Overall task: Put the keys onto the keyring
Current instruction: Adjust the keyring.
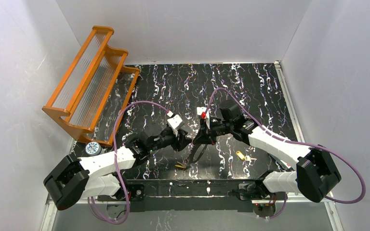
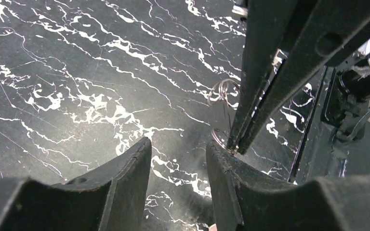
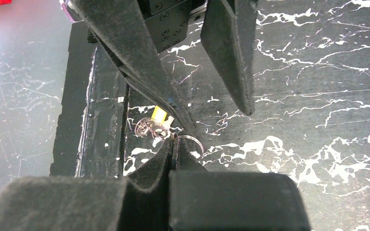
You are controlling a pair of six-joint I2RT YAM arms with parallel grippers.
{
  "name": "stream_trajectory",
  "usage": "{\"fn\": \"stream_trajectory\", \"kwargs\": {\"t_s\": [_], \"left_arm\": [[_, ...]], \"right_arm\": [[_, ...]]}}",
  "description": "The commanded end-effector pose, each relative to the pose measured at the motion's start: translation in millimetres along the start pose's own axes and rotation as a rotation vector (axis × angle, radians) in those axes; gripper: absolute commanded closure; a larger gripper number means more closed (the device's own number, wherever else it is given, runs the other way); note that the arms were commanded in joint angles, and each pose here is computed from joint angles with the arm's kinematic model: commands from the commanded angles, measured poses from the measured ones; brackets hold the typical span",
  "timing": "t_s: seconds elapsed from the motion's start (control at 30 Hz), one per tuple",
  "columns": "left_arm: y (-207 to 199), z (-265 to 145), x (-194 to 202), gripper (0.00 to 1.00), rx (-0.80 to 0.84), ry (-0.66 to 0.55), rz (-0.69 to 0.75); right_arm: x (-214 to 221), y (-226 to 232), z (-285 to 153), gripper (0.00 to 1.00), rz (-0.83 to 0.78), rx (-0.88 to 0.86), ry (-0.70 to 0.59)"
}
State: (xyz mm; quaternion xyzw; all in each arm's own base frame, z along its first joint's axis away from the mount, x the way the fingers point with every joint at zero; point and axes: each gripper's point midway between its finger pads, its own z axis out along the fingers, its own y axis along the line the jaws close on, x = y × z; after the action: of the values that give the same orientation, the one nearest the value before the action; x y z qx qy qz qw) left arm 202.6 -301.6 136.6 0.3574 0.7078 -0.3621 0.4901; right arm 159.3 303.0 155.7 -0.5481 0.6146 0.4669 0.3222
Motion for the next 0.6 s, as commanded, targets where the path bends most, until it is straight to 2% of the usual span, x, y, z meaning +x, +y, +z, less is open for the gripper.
{"fn": "stream_trajectory", "kwargs": {"t_s": [0.0,0.13,0.27,0.57], "left_arm": [[-2,2,-28,0.56,-0.007,-0.124,-0.04],[-3,-1,-38,0.56,-0.011,-0.181,-0.052],[-8,-10,-40,0.56,0.019,-0.202,0.034],[1,-37,-9,0.56,-0.021,-0.107,0.224]], "right_arm": [[-28,7,-1,0.99,-0.061,-0.036,-0.058],[-28,6,-1,0.99,-0.063,-0.032,-0.058],[-28,3,-2,0.99,-0.061,-0.008,-0.056],[-32,6,-6,0.99,-0.073,-0.001,-0.066]]}}
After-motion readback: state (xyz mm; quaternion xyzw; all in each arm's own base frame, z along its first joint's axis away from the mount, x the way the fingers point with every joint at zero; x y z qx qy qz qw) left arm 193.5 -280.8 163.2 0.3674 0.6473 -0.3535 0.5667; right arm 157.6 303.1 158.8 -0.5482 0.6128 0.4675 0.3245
